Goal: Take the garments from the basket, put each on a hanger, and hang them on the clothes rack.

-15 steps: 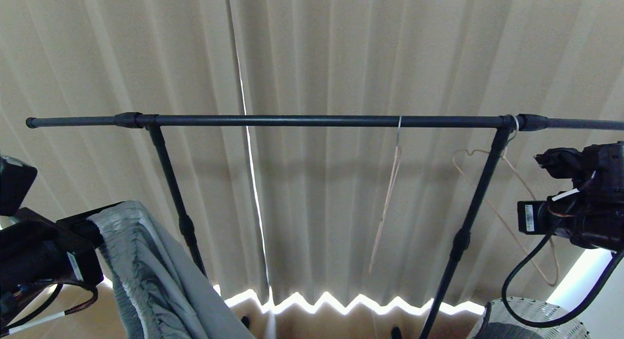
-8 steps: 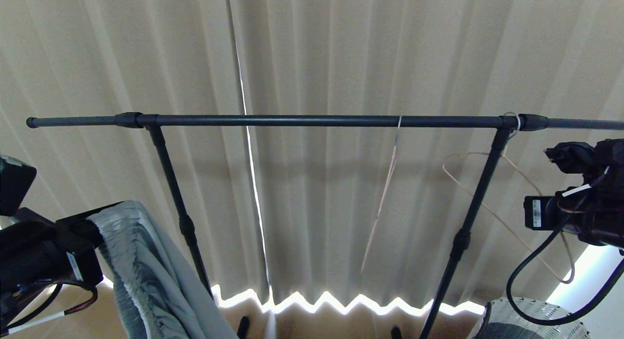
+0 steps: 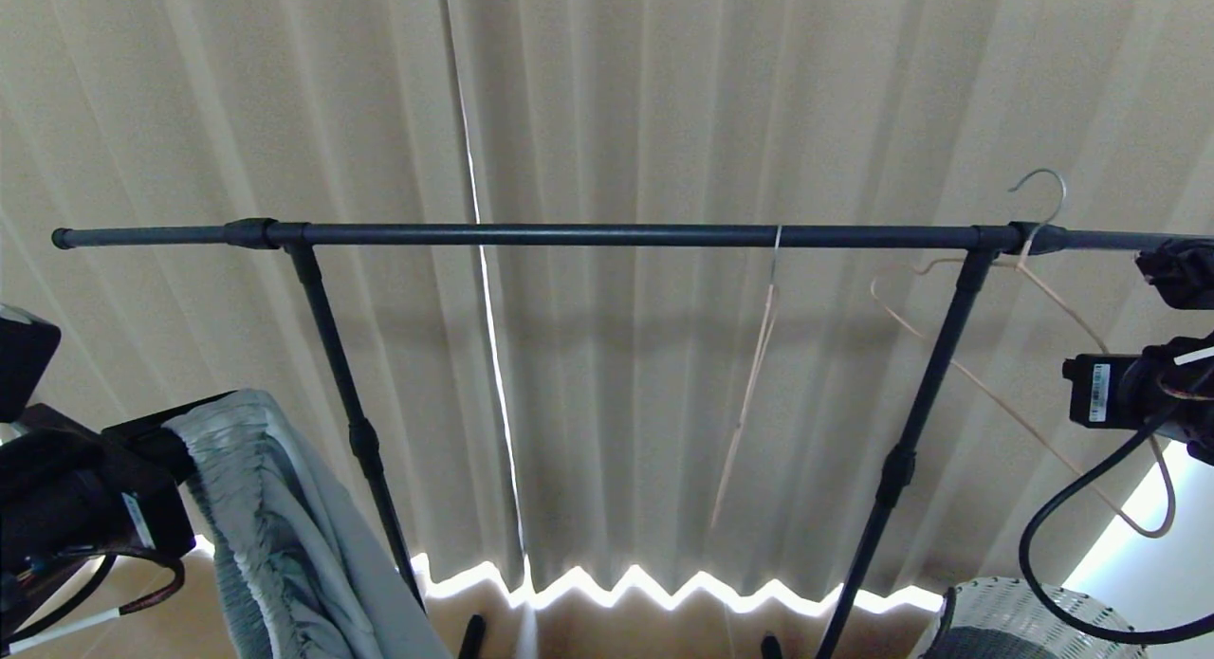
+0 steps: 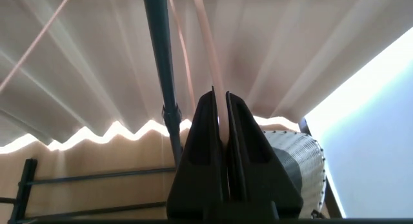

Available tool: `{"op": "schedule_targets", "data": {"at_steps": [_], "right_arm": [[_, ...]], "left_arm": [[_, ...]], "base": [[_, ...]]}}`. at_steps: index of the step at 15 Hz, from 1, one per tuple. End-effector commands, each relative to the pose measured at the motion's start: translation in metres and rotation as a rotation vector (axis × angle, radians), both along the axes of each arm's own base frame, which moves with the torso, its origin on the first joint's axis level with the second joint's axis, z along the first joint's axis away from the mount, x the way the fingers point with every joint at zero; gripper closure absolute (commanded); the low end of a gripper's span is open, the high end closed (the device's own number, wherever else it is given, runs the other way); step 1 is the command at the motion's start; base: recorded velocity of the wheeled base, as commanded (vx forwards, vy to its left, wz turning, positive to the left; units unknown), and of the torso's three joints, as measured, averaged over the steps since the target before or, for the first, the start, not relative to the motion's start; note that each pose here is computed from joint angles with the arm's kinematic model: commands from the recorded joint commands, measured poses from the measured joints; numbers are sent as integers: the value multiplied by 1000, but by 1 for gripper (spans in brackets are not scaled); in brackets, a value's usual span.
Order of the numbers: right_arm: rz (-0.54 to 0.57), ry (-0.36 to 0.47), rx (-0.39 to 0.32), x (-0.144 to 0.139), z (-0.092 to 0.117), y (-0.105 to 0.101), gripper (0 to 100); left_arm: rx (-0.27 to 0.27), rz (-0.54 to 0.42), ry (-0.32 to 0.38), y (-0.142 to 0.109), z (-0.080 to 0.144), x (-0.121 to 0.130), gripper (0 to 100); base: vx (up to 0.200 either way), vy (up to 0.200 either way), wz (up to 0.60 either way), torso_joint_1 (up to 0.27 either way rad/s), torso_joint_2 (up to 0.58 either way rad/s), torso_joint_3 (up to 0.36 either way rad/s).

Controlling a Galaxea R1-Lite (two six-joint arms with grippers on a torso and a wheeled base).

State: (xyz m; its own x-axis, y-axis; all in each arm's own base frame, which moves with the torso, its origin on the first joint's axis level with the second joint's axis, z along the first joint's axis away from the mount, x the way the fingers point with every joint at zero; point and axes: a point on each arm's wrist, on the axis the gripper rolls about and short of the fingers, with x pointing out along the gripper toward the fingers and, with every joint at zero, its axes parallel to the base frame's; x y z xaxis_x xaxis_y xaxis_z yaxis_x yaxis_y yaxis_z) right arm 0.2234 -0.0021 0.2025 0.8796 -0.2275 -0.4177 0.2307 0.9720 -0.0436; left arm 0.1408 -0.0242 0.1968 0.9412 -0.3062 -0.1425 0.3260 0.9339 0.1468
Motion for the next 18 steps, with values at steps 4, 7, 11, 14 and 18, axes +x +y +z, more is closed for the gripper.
{"op": "schedule_targets", "data": {"at_steps": [4, 7, 11, 14, 18], "right_arm": [[-10, -44, 0, -28, 5, -2, 100], [-3, -47, -14, -34, 4, -2, 100], [-1, -36, -15, -32, 3, -2, 100], [-1, -33, -15, -31, 2, -2, 100], [-1, -26, -15, -32, 0, -2, 100]], "left_arm": [[14, 1, -21, 0, 1, 0, 100], [32, -2, -19, 0, -1, -1, 100], [32, 0, -18, 1, -1, -1, 100], [32, 0, -18, 1, -1, -1, 100], [31, 1, -14, 1, -2, -1, 100]], "base": [[0, 0, 0, 0, 0, 0], [-133, 0, 0, 2, 2, 0], [-200, 0, 0, 8, 7, 0], [-200, 0, 0, -4, 1, 6], [-150, 0, 0, 2, 2, 4]]}}
